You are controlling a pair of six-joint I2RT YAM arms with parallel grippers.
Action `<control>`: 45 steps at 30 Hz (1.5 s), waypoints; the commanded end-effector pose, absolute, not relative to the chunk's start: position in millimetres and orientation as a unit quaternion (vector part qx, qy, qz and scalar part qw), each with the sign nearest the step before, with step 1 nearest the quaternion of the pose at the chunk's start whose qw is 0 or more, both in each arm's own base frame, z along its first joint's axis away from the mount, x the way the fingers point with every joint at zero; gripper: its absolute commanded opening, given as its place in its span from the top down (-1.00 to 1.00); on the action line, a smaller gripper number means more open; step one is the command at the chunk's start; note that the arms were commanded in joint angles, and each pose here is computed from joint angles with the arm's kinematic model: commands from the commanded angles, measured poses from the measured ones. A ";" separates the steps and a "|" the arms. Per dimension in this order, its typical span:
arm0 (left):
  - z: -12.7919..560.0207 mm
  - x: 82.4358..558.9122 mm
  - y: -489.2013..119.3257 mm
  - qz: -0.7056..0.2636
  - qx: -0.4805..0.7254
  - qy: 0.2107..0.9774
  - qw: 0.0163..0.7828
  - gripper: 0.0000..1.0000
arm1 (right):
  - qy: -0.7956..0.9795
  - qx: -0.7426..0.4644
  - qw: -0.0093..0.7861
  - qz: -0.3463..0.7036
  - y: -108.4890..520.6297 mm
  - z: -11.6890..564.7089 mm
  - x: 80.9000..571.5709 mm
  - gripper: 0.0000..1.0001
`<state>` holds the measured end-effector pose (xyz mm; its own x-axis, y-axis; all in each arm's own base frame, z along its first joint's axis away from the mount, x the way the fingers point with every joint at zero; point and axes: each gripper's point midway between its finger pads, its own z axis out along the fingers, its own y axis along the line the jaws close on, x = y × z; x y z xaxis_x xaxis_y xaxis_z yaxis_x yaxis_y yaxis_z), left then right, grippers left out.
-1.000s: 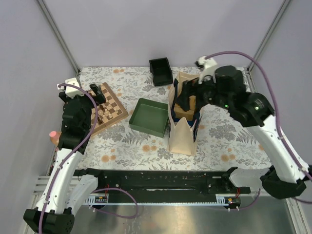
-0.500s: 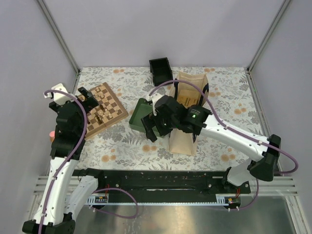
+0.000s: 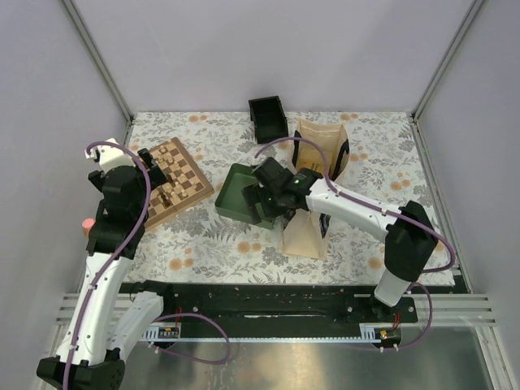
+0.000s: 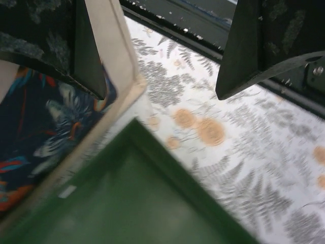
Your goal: Set up the chess pieces on the board
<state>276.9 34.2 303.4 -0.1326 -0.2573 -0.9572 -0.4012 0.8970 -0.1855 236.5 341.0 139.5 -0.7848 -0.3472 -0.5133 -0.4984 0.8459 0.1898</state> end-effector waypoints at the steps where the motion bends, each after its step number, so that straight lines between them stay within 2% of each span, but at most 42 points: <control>1: 328.5 275.2 36.6 0.063 -0.208 0.739 0.638 -0.98 | 0.948 -0.133 0.261 0.122 282.9 131.9 274.4 -0.97; 5: 322.3 282.4 31.1 0.055 -0.198 0.748 0.631 -0.98 | 0.960 -0.097 0.238 0.110 239.8 107.7 292.1 -0.97; 9: 315.4 291.3 22.5 0.042 -0.186 0.763 0.618 -0.98 | 0.964 -0.081 0.249 0.050 194.2 97.1 325.4 -0.97; 15: 310.3 297.2 16.9 0.035 -0.174 0.776 0.605 -0.98 | 0.960 -0.011 0.278 0.020 147.2 110.3 387.3 -0.97; 18: 309.3 295.5 18.3 0.040 -0.172 0.779 0.601 -0.98 | 0.960 -0.007 0.274 0.051 151.7 122.4 395.7 -0.97; 22: 304.4 294.4 21.7 0.047 -0.174 0.782 0.597 -0.98 | 0.949 -0.032 0.268 0.162 201.2 136.9 368.6 -0.97; 28: 291.0 302.5 10.8 0.027 -0.155 0.801 0.577 -0.98 | 0.958 -0.076 0.222 0.167 227.8 109.5 301.6 -0.97; 34: 259.2 315.4 -30.9 -0.048 -0.066 0.850 0.521 -0.98 | 0.974 -0.043 0.196 0.102 193.9 59.7 275.1 -0.97; 38: 241.3 320.7 -55.0 -0.099 -0.032 0.870 0.482 -0.98 | 0.976 -0.032 0.211 0.045 167.2 46.2 301.7 -0.97; 45: 217.0 326.0 -70.8 -0.132 -0.021 0.890 0.435 -0.98 | 0.965 0.065 0.255 0.004 104.1 55.8 392.5 -0.97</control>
<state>318.1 -53.8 199.9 -0.6326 -0.1532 -0.7592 -0.0044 0.9809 -0.1942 320.6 146.2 33.4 -0.9338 0.0274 -0.3567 -0.0028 0.9965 0.0841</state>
